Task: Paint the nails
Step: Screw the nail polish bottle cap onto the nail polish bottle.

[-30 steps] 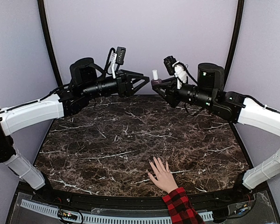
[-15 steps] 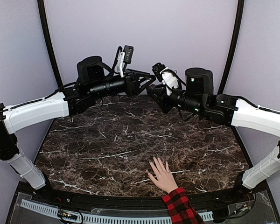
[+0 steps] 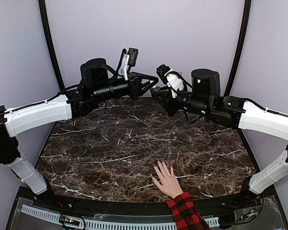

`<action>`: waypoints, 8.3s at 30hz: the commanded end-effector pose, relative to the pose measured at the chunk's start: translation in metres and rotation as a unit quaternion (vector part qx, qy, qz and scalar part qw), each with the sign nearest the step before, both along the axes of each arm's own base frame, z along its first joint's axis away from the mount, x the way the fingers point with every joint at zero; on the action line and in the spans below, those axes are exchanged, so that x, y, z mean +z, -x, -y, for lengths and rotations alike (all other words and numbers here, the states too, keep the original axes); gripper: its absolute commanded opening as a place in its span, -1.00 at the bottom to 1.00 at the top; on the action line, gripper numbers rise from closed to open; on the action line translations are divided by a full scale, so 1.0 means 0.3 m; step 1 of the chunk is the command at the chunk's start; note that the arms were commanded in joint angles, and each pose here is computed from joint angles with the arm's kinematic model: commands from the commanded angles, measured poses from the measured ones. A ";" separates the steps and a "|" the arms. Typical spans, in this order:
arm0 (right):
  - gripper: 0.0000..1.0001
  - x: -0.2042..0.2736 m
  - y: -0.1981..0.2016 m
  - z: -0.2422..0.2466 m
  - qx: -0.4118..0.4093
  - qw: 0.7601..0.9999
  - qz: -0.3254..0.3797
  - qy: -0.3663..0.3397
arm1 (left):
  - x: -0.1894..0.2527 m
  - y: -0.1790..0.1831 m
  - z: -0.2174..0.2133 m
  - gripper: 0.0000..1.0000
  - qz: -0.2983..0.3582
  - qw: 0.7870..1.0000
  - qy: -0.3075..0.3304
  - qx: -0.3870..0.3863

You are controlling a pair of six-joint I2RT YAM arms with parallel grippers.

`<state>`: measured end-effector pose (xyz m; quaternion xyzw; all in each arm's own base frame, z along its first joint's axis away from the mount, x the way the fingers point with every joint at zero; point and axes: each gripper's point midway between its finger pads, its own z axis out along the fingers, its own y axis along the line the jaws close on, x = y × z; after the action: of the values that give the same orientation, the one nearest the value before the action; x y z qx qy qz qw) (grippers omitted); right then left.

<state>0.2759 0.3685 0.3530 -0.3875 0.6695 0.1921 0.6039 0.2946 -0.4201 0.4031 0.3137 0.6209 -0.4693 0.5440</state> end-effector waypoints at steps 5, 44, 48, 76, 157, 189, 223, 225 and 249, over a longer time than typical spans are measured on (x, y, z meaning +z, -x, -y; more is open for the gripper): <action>-1.00 0.107 0.131 -0.047 0.164 0.985 -0.007 -0.060 | 0.124 0.114 -0.007 -1.00 0.056 0.995 0.026 -0.075; -1.00 0.170 0.351 0.021 0.424 0.899 -0.061 -0.086 | 0.164 0.325 -0.047 -0.48 0.080 0.951 0.045 -0.295; -1.00 0.144 0.294 0.023 0.371 0.923 -0.061 -0.078 | 0.196 0.249 -0.104 -0.01 0.090 0.972 0.055 -0.208; -1.00 0.132 -0.050 0.043 0.008 0.997 -0.008 -0.076 | 0.097 -0.020 -0.064 0.14 0.020 0.999 0.036 0.015; -1.00 0.374 0.527 0.034 0.567 0.810 -0.030 -0.145 | 0.078 0.425 0.009 -1.00 0.064 0.897 0.042 -0.435; -1.00 0.112 -0.073 0.057 0.005 0.998 -0.024 -0.053 | 0.133 -0.017 -0.164 0.08 0.026 0.998 0.063 -0.006; -1.00 0.059 -0.088 -0.008 -0.086 0.995 0.031 0.039 | 0.039 -0.051 -0.015 -0.26 -0.032 0.998 0.040 -0.046; -1.00 0.061 -0.088 -0.008 -0.085 0.995 0.031 0.040 | 0.038 -0.050 -0.013 -0.31 -0.032 0.998 0.039 -0.048; -1.00 0.150 0.073 -0.042 0.118 0.992 0.007 -0.037 | 0.064 0.115 0.000 -1.00 0.015 0.982 0.028 -0.184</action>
<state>0.2845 0.3693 0.3536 -0.4138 0.6825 0.1707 0.5778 0.3024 -0.4179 0.4029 0.3513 0.5852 -0.5335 0.4995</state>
